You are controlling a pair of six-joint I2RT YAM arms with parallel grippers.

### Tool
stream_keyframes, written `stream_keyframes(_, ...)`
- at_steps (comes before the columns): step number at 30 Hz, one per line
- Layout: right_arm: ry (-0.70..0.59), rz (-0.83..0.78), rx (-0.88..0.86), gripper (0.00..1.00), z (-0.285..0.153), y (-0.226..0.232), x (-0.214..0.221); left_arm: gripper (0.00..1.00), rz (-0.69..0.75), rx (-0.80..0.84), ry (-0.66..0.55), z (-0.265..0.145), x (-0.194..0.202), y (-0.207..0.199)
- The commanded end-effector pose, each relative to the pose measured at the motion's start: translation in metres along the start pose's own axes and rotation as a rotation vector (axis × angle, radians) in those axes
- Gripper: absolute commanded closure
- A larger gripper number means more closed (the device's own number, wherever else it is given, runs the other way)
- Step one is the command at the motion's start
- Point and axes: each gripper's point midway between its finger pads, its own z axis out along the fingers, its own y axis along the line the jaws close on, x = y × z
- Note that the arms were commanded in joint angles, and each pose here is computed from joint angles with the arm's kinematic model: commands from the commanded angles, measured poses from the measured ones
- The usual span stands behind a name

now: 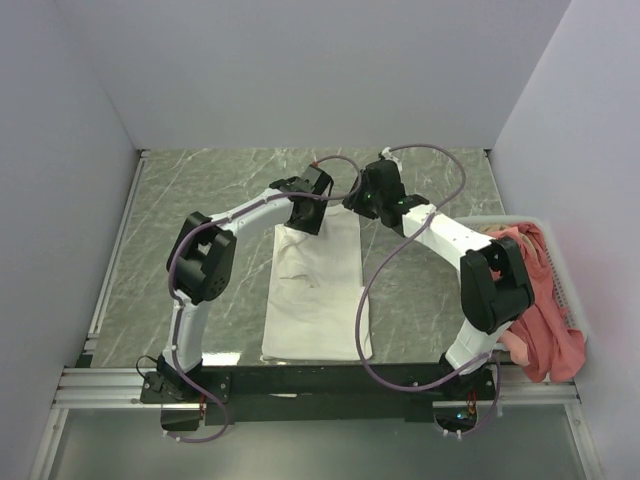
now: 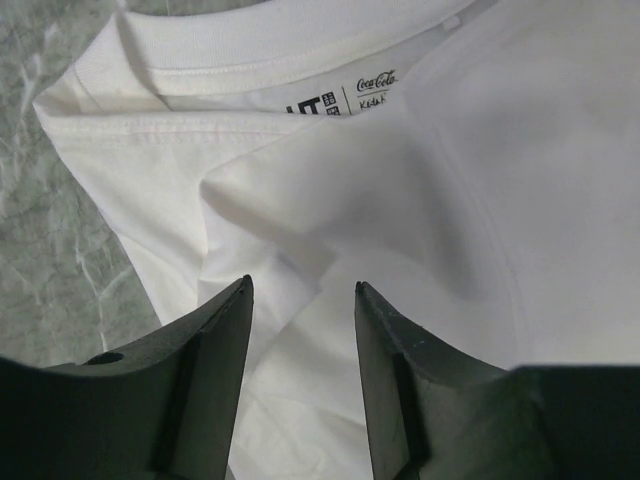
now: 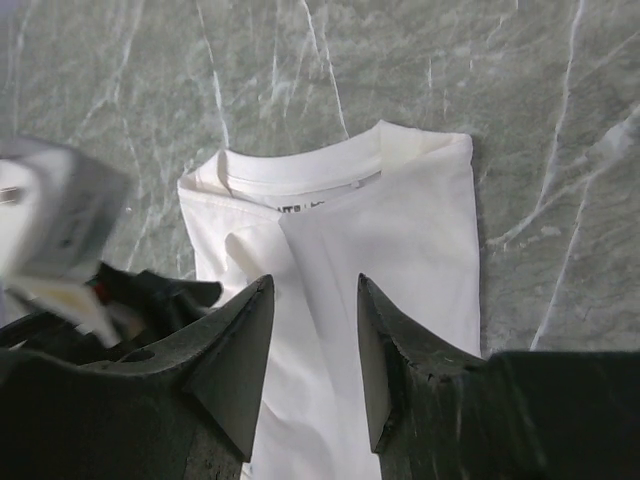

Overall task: Fold and stack the t-shirts
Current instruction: Fold the tshirt

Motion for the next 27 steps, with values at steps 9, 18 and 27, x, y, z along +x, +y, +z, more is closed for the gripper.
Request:
stream_keyframes(9, -0.12, 0.037, -0.014, 0.54, -0.024, -0.001, -0.031, 0.54, -0.031, -0.064, -0.013, 0.009, -0.006, 0.001)
stream_keyframes(18, -0.122, 0.041, -0.011, 0.55, -0.027, -0.005, -0.032, 0.62, -0.037, -0.071, -0.005, 0.016, -0.002, -0.003)
stream_keyframes(27, -0.116, 0.039, -0.02, 0.55, -0.027, -0.004, -0.03, 0.84, -0.052, -0.156, -0.024, 0.013, -0.005, 0.012)
